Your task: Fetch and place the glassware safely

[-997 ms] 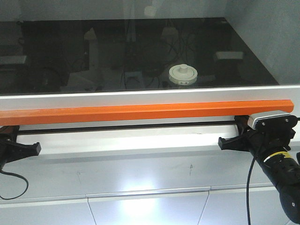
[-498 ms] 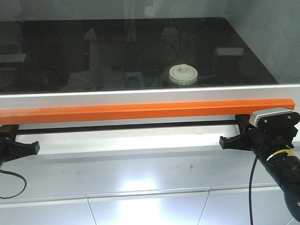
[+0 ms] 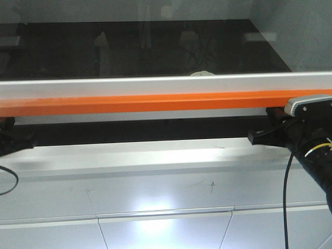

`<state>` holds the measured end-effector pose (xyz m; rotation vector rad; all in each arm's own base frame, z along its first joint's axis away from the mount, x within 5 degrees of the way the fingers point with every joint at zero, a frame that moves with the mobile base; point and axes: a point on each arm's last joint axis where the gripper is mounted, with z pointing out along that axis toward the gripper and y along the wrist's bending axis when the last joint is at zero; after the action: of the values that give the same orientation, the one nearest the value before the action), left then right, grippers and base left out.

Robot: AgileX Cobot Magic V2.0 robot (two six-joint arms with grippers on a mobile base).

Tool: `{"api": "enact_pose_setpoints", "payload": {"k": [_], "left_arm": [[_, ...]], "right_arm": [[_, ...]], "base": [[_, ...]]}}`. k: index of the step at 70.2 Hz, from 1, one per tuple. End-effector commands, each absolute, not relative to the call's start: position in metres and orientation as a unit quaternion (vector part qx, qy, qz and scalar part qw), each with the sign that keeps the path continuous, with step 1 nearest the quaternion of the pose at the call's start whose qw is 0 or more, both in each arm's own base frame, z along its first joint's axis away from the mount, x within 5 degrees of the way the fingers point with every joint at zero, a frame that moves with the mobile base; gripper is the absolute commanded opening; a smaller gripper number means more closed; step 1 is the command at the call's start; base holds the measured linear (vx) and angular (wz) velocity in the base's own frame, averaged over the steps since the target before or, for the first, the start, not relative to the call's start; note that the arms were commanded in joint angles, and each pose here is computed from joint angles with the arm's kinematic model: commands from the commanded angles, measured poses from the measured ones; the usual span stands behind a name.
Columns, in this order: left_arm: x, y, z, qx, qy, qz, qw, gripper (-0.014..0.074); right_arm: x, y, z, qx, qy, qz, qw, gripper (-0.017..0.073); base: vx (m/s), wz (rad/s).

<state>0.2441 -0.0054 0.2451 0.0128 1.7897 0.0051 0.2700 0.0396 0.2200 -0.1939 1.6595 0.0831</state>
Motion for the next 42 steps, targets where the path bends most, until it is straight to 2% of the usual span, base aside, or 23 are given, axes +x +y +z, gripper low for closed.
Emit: {"api": "enact_pose_setpoints", "payload": {"k": [1,23,42], "left_arm": [[0.248,-0.007,0.337,0.012,0.598,0.007,0.801,-0.0007],[0.233,-0.01,0.399,0.039,0.555,0.016,0.831,-0.0007],[0.221,-0.009,0.412,0.038,0.557,0.017,0.829,-0.0007]], "right_arm": [[0.271,0.041,0.286,-0.084,0.604,0.04,0.791,-0.0001],[0.265,0.04,0.343,-0.082,0.587,0.033,0.805,-0.0001],[0.256,0.038,0.365,-0.081,0.586,0.03,0.806,-0.0001]], "base": [[-0.01,0.02],[0.0,0.01],[0.0,0.0]]}}
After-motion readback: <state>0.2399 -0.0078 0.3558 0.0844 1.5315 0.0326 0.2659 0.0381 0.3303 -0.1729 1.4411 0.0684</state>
